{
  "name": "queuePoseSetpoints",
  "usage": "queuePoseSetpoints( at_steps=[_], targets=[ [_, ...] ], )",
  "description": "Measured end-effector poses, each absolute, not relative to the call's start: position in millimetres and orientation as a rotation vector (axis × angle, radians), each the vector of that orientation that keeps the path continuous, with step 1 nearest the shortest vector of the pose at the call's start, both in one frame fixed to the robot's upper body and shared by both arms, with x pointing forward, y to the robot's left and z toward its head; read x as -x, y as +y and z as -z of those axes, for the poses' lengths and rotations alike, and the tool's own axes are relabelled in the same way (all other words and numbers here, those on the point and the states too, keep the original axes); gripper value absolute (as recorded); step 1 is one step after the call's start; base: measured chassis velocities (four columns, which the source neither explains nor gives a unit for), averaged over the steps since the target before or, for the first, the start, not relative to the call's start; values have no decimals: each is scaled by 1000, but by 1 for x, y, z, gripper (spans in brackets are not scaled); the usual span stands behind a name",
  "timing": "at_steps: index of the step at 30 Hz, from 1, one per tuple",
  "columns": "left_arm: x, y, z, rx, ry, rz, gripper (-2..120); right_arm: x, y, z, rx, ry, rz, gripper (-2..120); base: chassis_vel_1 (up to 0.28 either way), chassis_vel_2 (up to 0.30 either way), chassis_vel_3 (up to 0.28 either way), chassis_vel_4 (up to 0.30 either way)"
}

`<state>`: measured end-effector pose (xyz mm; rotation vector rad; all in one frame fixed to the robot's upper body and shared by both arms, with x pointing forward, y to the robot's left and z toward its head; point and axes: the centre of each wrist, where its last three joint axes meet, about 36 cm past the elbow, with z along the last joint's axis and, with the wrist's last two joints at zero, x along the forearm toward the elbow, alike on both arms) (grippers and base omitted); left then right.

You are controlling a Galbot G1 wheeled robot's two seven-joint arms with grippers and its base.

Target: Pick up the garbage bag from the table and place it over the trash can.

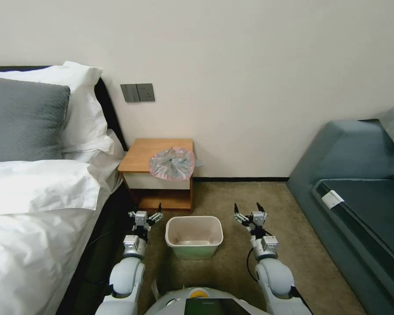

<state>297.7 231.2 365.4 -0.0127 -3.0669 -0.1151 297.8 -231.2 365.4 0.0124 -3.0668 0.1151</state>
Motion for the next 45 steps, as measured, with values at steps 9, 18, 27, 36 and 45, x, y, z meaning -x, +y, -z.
queuePoseSetpoints(
  at_steps=[9, 18, 27, 36, 45],
  targets=[
    [-298, 231, -365, 13, -3067, 115, 100, -298, -231, -365, -13, -3067, -115, 100, 0, 0, 0, 0],
    [-298, 231, -365, 13, -3067, 115, 100, -298, -231, -365, -13, -3067, -115, 100, 0, 0, 0, 0],
    [-298, 232, -366, 12, -3067, 113, 100, -297, -231, -366, -13, -3068, -115, 100, 0, 0, 0, 0],
    [-309, 265, -384, -12, -3162, 6, 97, -264, -227, -411, 30, -3131, -81, 100, 0, 0, 0, 0],
    [-321, 303, -414, -9, -3283, -149, 99, -247, -222, -441, 29, -3162, -14, 100, 0, 0, 0, 0]
  ],
)
